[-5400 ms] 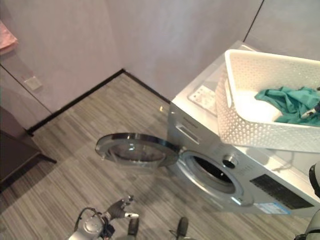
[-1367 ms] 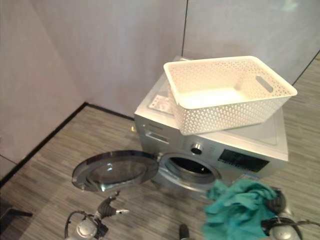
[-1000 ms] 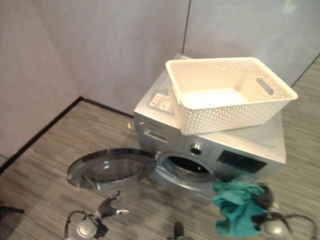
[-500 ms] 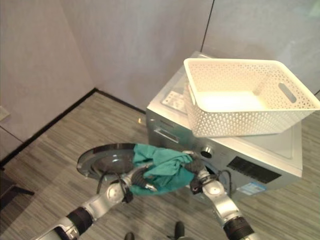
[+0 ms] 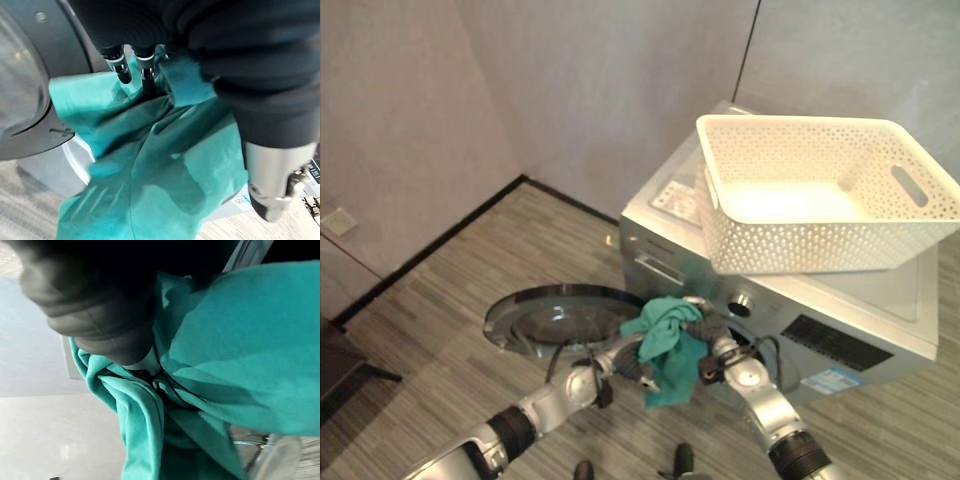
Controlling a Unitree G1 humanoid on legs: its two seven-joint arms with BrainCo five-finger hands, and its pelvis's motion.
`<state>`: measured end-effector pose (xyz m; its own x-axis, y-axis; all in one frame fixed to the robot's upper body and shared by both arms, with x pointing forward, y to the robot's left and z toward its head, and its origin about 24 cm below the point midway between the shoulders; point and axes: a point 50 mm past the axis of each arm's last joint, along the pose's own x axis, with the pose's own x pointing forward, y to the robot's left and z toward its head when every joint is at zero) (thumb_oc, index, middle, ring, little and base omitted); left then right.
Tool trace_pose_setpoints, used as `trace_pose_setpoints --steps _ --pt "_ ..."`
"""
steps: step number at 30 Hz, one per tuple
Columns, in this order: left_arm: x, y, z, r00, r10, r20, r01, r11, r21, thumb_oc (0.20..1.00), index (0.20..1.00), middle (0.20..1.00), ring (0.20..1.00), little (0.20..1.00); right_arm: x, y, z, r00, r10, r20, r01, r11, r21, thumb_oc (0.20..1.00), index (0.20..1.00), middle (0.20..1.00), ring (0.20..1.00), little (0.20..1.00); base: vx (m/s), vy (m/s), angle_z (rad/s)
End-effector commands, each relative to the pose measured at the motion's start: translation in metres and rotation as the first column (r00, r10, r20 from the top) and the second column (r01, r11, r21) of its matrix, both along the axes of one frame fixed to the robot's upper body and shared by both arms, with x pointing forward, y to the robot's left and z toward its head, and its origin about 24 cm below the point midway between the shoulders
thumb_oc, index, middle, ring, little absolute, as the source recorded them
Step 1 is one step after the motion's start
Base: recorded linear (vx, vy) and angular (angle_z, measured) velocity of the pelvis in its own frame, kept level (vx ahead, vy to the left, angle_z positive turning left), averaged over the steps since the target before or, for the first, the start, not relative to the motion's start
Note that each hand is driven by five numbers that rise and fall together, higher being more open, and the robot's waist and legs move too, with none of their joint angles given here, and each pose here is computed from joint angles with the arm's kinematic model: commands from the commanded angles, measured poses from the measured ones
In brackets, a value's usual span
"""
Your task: Grab the laundry basket,head to the washer,open it,put in the laundry and shut it.
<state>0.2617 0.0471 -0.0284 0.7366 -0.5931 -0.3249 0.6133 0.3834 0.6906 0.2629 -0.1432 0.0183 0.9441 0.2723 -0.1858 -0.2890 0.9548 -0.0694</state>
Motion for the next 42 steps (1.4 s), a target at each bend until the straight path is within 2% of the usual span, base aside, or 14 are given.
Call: trace_pose_setpoints --steps 1,8,17,19,21,24,26,27,28,29,30,31,33,42 --pt "0.020 -0.026 0.013 0.987 -0.072 0.143 0.061 0.995 0.080 1.000 1.000 1.000 1.000 1.000 0.018 0.030 0.055 0.969 0.095 0.230 -0.132 0.979 0.153 0.200 0.200 0.200 0.200 0.200 0.00 0.000 0.00" --pt "0.039 -0.029 0.020 0.954 -0.078 0.291 0.005 0.970 0.242 1.000 1.000 1.000 1.000 1.000 0.020 0.044 0.068 0.950 0.153 0.271 -0.207 0.961 0.182 0.200 0.200 0.200 0.200 0.200 -0.02 -0.014 -0.06" --pt "0.036 -0.026 0.007 0.926 0.377 -0.017 -0.376 0.920 -0.111 1.000 1.000 1.000 1.000 1.000 0.016 0.055 0.063 0.959 0.153 0.238 -0.199 0.962 0.184 0.200 0.200 0.200 0.200 0.200 -0.01 -0.032 -0.01" --pt "0.032 0.026 -0.017 0.825 0.550 -0.132 -0.563 0.819 -0.112 1.000 1.000 1.000 1.000 1.000 0.014 0.047 0.063 0.964 0.139 0.229 -0.185 0.963 0.196 0.200 0.200 0.200 0.200 0.200 0.01 -0.014 0.02" --pt "0.030 -0.001 -0.013 0.832 0.511 -0.215 -0.547 0.819 -0.172 1.000 1.000 1.000 1.000 1.000 0.013 0.045 0.050 0.967 0.177 0.182 -0.201 0.972 0.123 0.200 0.200 0.200 0.200 0.200 0.01 -0.014 0.03" --pt "0.021 0.004 -0.023 0.809 0.525 -0.263 -0.574 0.803 -0.163 1.000 1.000 1.000 1.000 1.000 0.013 0.041 0.052 0.969 0.155 0.193 -0.183 0.974 0.136 0.200 0.200 0.200 0.200 0.200 0.01 -0.013 0.04" --pt "-0.007 -0.011 -0.036 0.782 0.430 -0.451 -0.573 0.780 -0.249 1.000 1.000 1.000 1.000 1.000 0.005 0.026 0.043 0.981 0.101 0.166 -0.120 0.986 0.115 0.200 0.200 0.200 0.200 0.200 0.01 -0.023 0.06" --pt "0.012 -0.044 0.001 0.844 0.322 -0.430 -0.495 0.776 -0.390 1.000 1.000 1.000 1.000 1.000 0.006 0.024 0.032 0.988 0.104 0.117 -0.109 0.994 0.033 0.200 0.200 0.200 0.200 0.200 0.02 0.009 0.13" --pt "0.022 -0.033 0.009 0.842 0.343 -0.416 -0.511 0.753 -0.414 1.000 1.000 1.000 1.000 1.000 0.008 0.020 0.033 0.990 0.084 0.117 -0.088 0.996 0.033 0.200 0.200 0.200 0.200 0.200 0.03 0.028 0.12" --pt "0.028 -0.025 0.017 0.843 0.356 -0.403 -0.521 0.727 -0.447 0.862 0.862 0.862 0.862 0.862 0.006 0.017 0.033 0.991 0.072 0.114 -0.077 0.996 0.040 0.200 0.200 0.200 0.200 0.200 0.02 0.017 0.03" --pt "0.028 -0.025 0.017 0.843 0.357 -0.403 -0.521 0.727 -0.447 0.862 0.862 0.862 0.862 0.862 0.006 0.017 0.033 0.991 0.072 0.113 -0.077 0.996 0.041 0.200 0.200 0.200 0.200 0.200 0.05 0.022 -0.08" --pt "0.037 0.002 0.025 0.829 0.402 -0.388 -0.555 0.677 -0.483 0.476 0.476 0.476 0.476 0.476 -0.001 0.005 0.028 0.994 0.062 0.086 -0.065 0.997 0.033 0.200 0.200 0.200 0.200 0.200 0.05 0.015 -0.09" --pt "0.037 0.008 0.027 0.838 0.410 -0.361 -0.544 0.685 -0.486 0.200 0.200 0.200 0.200 0.200 -0.005 0.003 0.024 0.995 0.066 0.070 -0.069 0.997 0.033 0.200 0.200 0.200 0.200 0.200 0.03 0.007 -0.03" --pt "0.036 0.009 0.030 0.879 0.393 -0.271 -0.477 0.746 -0.465 0.200 0.200 0.200 0.200 0.200 -0.008 -0.002 0.023 0.995 0.059 0.075 -0.064 0.996 0.065 0.200 0.200 0.200 0.200 0.200 0.00 -0.001 0.01"
